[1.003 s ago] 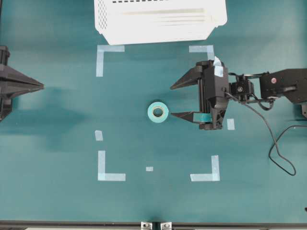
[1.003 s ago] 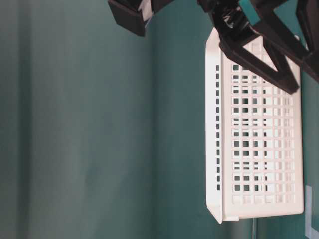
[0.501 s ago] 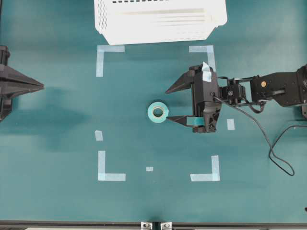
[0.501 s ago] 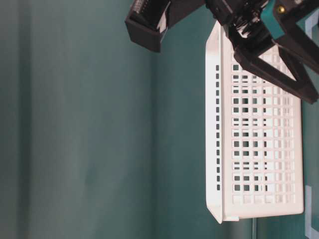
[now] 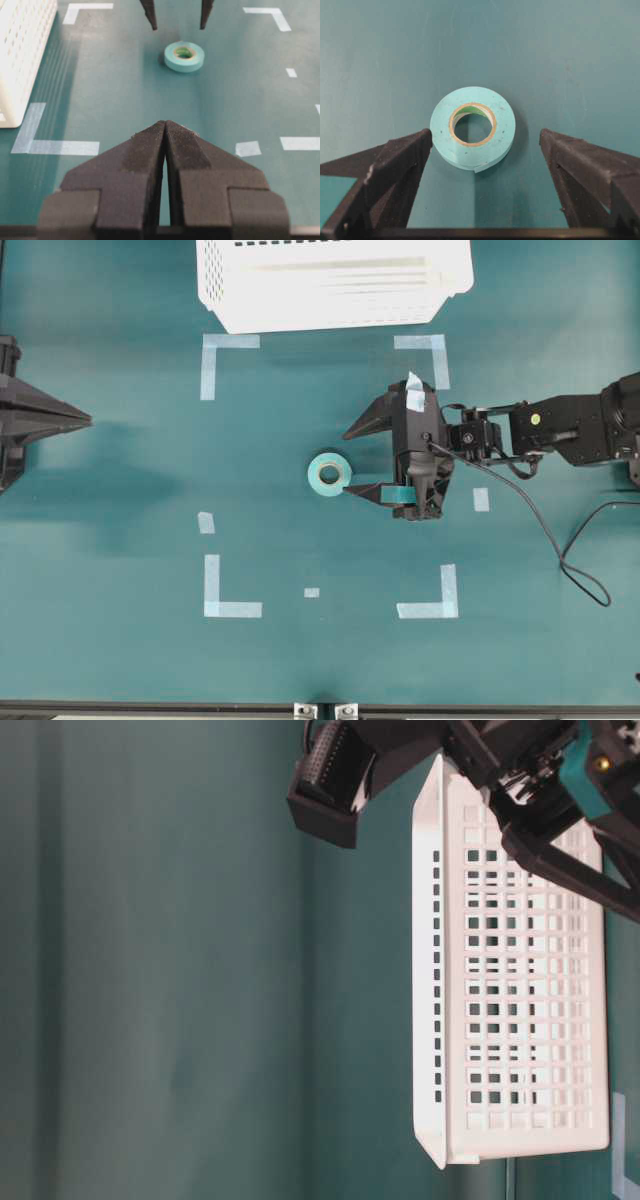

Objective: Put the tape in the middle into the white basket.
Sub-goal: 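Advance the open right gripper left over the teal tape roll, then lower the right gripper around the tape roll and close on it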

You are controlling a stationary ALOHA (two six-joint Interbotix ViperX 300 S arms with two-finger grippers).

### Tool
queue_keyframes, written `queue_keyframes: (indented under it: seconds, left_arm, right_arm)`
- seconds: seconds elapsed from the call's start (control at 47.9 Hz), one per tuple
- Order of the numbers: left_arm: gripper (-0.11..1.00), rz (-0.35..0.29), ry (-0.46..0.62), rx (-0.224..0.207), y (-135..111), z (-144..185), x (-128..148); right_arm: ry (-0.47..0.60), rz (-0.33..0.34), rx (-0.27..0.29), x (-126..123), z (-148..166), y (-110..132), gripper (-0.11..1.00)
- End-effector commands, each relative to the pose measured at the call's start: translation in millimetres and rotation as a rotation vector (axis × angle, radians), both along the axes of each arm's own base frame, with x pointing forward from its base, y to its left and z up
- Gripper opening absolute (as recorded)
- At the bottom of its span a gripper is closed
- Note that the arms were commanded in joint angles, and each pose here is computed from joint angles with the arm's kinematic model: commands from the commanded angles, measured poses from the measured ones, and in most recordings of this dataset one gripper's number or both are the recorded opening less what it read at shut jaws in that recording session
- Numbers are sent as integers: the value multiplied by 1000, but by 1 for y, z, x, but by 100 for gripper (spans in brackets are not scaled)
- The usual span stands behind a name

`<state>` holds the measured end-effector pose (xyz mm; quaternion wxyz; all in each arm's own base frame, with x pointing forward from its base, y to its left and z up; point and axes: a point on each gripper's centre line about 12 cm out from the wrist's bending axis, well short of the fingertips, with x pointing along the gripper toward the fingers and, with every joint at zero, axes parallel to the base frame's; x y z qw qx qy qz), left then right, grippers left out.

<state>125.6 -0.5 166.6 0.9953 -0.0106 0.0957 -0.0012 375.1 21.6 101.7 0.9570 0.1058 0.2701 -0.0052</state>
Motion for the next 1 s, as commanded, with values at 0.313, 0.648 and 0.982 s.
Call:
queue_keyframes:
  seconds: [0.313,0.648,0.982]
  left_arm:
    - [-11,0,-9,0,0,4,1]
    - [-11,0,-9,0,0,4,1]
    - [-11,0,-11,0,0,4,1]
  right_arm:
    - [-20,10,5,14,1,6,100]
    - [-10,5,8,20,-6,6,100]
    - [2,4,8,26,-13,6,100]
